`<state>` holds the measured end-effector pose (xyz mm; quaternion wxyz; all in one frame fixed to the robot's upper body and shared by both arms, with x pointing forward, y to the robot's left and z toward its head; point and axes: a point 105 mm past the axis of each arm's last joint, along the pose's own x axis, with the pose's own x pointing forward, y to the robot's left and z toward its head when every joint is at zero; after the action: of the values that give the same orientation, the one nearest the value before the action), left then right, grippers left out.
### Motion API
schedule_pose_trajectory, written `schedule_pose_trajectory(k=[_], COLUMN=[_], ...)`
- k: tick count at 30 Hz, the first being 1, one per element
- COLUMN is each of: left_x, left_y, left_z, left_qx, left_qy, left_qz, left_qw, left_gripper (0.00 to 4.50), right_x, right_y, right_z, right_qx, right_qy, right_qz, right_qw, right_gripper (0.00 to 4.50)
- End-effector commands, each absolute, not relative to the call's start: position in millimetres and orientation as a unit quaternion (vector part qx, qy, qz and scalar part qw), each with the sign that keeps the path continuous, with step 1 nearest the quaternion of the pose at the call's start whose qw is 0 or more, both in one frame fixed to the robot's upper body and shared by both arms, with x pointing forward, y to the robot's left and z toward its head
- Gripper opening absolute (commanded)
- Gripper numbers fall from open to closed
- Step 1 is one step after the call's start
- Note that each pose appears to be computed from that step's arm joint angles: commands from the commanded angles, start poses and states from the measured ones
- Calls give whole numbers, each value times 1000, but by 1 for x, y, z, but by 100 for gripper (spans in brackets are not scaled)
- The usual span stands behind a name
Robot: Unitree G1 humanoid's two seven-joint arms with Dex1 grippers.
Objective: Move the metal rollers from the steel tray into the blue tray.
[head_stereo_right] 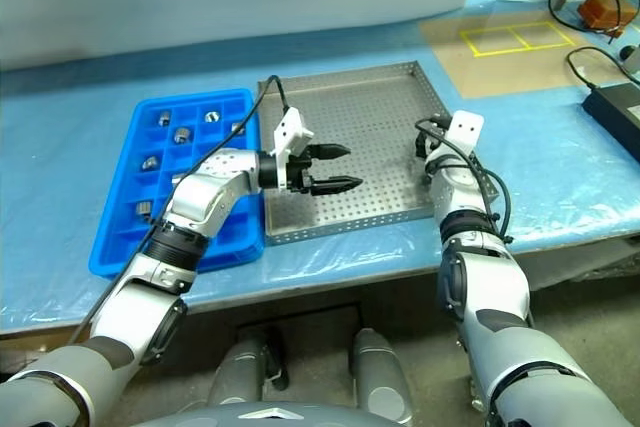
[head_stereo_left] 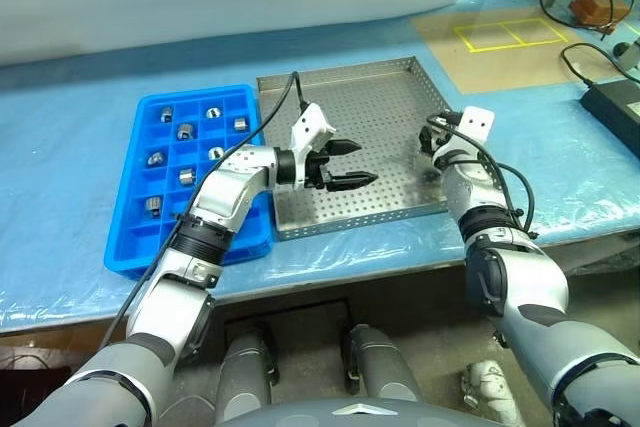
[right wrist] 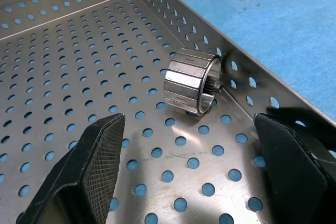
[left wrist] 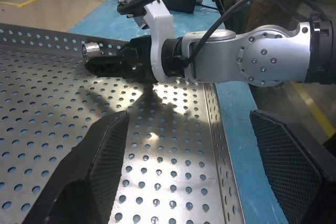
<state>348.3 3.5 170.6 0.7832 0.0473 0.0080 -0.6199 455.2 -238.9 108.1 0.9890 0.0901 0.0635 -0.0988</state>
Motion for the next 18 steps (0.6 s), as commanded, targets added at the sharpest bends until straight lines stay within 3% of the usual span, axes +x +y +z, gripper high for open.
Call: schedule_pose_trajectory(k=[1, 2, 5, 9, 10, 13, 15, 17, 18], left_x=[344, 344, 344, 344, 343, 344, 344, 344, 344], left_y=[2, 2, 3, 4, 3, 3, 3, 2, 2], left_z=[184, 184, 184, 183, 183, 183, 184, 183, 183], left_qx=[45, 45, 44, 42, 41, 41, 40, 40, 40], left_qy=[-19, -19, -19, -19, -19, -20, -21, -21, -21], left_qz=[-622, -622, -619, -617, -617, -617, -616, -616, -616], left_qw=[781, 782, 784, 785, 785, 786, 786, 786, 786], left_gripper=[387, 387, 387, 387, 387, 387, 387, 387, 387], right_x=[460, 461, 461, 462, 462, 462, 462, 462, 462], right_y=[-242, -241, -239, -240, -240, -238, -240, -241, -241], right_z=[129, 129, 131, 131, 131, 133, 131, 132, 132], right_qx=[82, 83, 86, 79, 78, 80, 72, 74, 74], right_qy=[34, 34, 28, 33, 34, 27, 36, 31, 30], right_qz=[-97, -96, -90, -95, -96, -88, -96, -94, -92], right_qw=[991, 991, 992, 992, 992, 993, 992, 992, 992], right_gripper=[407, 407, 343, 205, 205, 132, 58, 18, 18])
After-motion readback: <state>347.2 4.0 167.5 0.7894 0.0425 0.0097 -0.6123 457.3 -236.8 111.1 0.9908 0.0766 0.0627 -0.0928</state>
